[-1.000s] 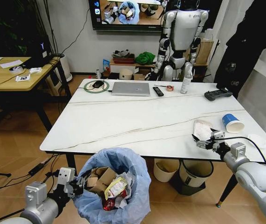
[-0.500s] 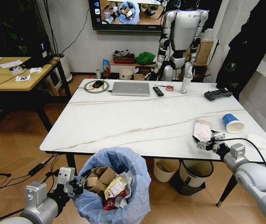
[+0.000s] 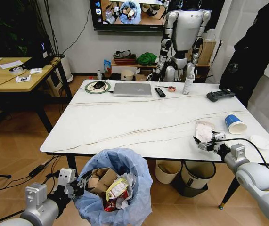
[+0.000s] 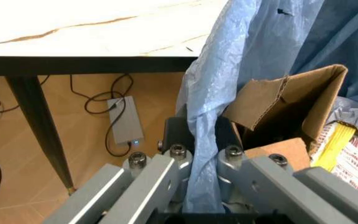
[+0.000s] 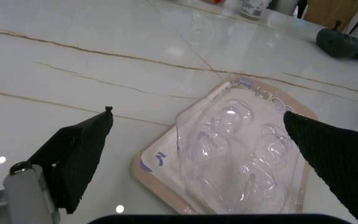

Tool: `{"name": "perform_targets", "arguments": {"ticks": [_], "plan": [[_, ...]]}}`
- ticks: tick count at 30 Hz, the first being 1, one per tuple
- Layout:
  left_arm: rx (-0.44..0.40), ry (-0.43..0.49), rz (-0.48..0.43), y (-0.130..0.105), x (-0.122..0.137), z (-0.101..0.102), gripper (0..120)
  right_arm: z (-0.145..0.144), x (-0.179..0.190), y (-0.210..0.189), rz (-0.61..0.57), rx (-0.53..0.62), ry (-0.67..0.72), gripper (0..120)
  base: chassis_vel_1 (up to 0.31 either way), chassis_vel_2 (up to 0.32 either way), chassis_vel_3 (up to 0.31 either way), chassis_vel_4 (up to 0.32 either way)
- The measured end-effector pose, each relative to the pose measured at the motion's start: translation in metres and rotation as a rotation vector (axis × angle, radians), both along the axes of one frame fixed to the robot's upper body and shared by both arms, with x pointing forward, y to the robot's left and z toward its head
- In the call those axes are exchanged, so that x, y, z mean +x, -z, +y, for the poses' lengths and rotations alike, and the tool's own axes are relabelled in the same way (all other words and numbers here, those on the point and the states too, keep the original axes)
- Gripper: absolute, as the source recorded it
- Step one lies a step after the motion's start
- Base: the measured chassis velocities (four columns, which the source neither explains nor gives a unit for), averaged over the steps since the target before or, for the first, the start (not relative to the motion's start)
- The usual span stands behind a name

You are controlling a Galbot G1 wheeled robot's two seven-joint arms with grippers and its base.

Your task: Pick up the trash bin and place the trash from the table into it.

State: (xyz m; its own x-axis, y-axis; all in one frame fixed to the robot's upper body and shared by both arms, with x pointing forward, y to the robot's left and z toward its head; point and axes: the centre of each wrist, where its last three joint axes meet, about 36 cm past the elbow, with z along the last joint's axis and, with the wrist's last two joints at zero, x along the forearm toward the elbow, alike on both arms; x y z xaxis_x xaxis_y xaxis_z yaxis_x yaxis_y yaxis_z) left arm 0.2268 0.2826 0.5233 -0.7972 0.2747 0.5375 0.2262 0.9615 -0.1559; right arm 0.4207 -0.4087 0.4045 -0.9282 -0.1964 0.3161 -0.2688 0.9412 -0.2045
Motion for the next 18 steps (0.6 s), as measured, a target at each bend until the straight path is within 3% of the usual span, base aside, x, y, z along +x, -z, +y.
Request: {"name": "perform_targets", "arguments": {"ticks": [14,18], "plan": [[-0.002,-0.001,0.0,0.0,0.0,0.0,0,-0.007,0.004,0.005,0.013,-0.005,0.0,100,0.0,0.0,0.0,0.0],[-0.002,0.0,0.0,0.0,0.0,0.0,0,-0.011,0.004,0.006,0.024,-0.004,-0.008,87,0.0,0.0,0.0,0.0]]}}
